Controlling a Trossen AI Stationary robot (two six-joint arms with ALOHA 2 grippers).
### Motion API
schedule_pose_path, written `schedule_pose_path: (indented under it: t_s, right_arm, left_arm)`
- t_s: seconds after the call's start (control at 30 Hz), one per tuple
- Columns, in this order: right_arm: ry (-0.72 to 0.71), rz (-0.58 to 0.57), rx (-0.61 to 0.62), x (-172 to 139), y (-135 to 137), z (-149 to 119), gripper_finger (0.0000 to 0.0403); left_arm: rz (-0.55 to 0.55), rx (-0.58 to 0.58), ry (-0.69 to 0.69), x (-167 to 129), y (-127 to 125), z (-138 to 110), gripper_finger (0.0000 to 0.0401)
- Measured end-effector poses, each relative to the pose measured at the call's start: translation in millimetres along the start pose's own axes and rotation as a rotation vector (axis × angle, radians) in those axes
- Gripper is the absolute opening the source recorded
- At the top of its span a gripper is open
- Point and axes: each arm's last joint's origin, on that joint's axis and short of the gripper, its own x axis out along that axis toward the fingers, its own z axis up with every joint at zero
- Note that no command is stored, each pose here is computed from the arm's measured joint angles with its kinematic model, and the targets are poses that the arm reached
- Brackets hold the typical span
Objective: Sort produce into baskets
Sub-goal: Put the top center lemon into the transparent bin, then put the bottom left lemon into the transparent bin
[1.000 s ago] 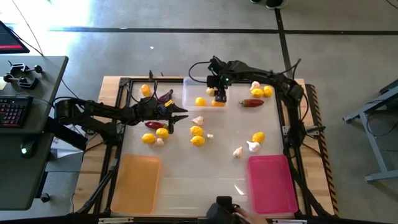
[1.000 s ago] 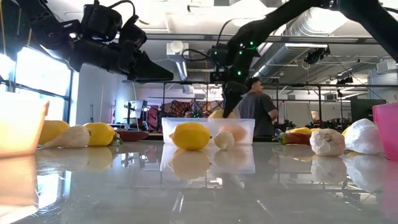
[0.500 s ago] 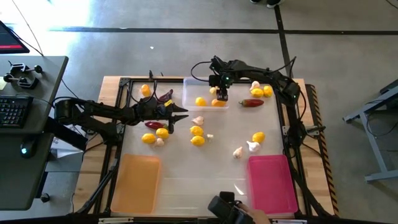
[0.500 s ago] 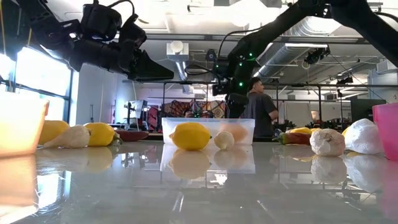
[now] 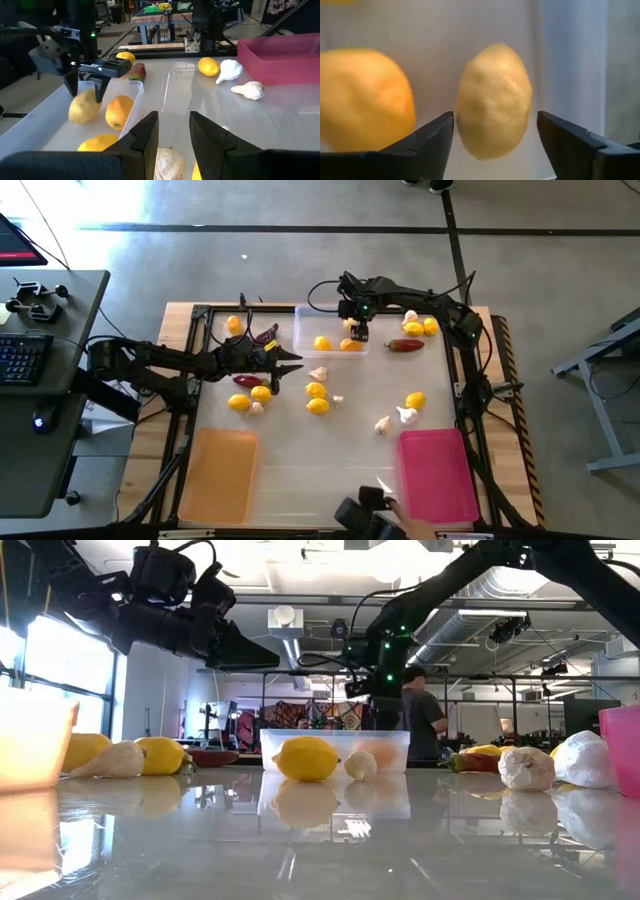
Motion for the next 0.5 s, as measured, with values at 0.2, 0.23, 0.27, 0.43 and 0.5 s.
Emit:
schedule_pose_path:
  t_s: [0.2, 0.23, 0.27, 0.43, 0.5]
  right_arm:
    - [0.051, 0.009, -0.007, -3, 6, -3, 0.0282]
    - [0.060, 0.002, -0.006, -5, 8, -3, 0.0280]
    - [0.064, -0.007, -0.010, -8, 9, -2, 0.0276]
    - [0.024, -0.027, -0.017, -32, 17, 0, 0.0258]
    - [-0.005, -0.040, -0.008, -45, 20, 1, 0.0251]
  left_arm:
    - [0.000, 0.000, 0.000, 0, 0, 0, 0.0096]
    - [0.000, -0.001, 0.000, 0, 0, 0, 0.0096]
    - [0.000, -0.004, 0.000, 0, 0, 0, 0.0096]
    - [0.000, -0.008, 0.000, 0, 0, 0, 0.0096]
    - [0.001, -0.007, -0.004, 0, 0, 0, 0.0096]
